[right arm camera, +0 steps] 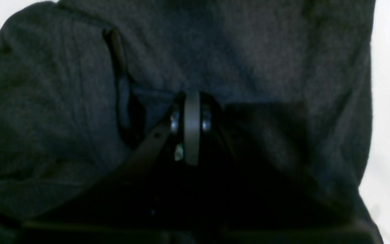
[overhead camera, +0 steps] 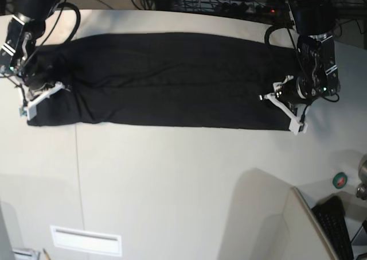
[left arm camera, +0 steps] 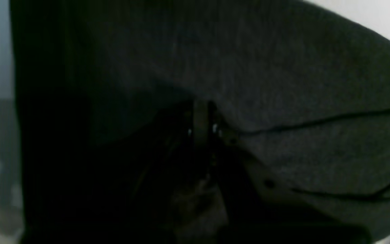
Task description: Layout the t-shirt on the table in an organized manner, then fold the t-shirt properly
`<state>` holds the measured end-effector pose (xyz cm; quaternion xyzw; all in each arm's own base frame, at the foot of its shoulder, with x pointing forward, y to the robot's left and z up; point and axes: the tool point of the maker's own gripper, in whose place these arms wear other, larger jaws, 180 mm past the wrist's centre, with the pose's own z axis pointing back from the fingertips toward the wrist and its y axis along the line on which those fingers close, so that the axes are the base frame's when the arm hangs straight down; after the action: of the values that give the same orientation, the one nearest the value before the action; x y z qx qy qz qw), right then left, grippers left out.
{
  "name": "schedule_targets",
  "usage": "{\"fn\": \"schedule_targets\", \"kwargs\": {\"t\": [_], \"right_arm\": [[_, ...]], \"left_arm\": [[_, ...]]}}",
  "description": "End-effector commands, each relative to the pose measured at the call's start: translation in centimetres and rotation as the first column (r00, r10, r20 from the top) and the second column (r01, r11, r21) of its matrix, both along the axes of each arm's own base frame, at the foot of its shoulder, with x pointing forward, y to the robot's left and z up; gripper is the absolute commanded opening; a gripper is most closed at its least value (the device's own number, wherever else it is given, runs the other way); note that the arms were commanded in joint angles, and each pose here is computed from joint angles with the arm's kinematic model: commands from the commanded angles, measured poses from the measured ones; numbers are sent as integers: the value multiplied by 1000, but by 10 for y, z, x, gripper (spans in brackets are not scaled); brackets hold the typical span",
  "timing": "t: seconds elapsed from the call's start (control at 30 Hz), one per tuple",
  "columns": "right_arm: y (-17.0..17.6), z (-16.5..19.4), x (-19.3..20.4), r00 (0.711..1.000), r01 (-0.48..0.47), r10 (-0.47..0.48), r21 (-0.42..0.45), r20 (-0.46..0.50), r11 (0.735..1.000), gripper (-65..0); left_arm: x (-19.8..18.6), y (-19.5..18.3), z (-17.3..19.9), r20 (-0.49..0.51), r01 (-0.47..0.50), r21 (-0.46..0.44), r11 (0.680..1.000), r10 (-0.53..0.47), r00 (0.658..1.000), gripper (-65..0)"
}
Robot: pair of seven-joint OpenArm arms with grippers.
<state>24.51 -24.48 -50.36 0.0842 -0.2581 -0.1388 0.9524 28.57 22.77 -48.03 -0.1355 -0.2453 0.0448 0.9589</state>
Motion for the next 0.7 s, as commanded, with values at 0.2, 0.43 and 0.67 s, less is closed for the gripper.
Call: {"fn": "schedule_targets", "kwargs": {"t": [0.2,0.43,0.67], "right_arm": [[-25,23,-1,999,50,-48,-99,27,994,-650],[-23,77,-4,987,30,3,-204,158,979,-650],[-16,106,-5,974,28,29,-247,223,969,-650]], "left_arm": [[16,3,29,94,35,45,998,-39,995,-650],[-19,54,72,118,-22,173,985,1,993,-650],[-44,101,83,63,45,242,969,-62,996,-507]]}}
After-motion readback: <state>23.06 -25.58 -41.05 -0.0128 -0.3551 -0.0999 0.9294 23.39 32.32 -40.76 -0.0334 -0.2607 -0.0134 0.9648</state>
